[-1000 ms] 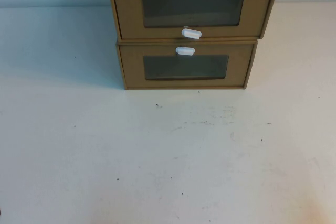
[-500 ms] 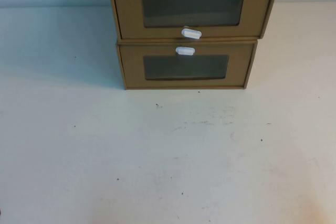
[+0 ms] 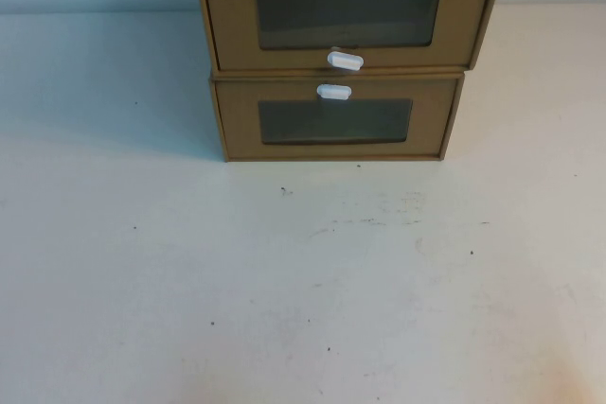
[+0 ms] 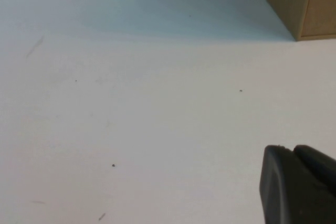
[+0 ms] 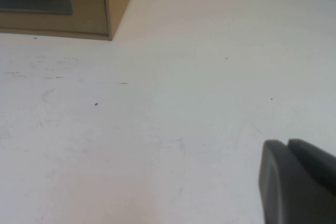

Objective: Open the shoe box
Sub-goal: 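Pull the top drawer of the cardboard box fully open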

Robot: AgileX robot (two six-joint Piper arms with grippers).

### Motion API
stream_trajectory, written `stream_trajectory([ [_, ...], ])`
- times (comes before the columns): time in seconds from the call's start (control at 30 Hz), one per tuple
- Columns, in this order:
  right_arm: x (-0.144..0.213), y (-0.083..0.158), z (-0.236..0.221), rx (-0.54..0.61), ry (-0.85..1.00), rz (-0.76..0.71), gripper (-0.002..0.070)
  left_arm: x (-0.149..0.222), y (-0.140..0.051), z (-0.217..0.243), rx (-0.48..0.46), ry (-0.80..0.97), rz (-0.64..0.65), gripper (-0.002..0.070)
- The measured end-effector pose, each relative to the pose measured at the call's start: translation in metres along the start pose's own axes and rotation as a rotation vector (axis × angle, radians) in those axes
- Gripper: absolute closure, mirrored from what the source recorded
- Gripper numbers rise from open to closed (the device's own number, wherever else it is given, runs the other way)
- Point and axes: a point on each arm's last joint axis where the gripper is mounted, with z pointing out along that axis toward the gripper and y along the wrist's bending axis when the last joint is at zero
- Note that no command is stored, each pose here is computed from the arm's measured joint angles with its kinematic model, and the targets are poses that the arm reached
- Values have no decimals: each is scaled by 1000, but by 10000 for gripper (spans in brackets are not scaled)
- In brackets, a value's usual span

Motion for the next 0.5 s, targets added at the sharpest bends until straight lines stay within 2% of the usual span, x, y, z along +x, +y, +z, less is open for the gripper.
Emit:
stream_trajectory([
  [0.13, 0, 0, 0, 0, 0, 0, 689, -5, -2, 0, 25, -51, -155, 680],
  [0.33, 0, 0, 0, 0, 0, 0, 689, -17, -3, -2, 88, -167, -554, 680],
  [0.5, 0, 0, 0, 0, 0, 0, 689, -22, -1, -3, 87, -230, -637, 680],
])
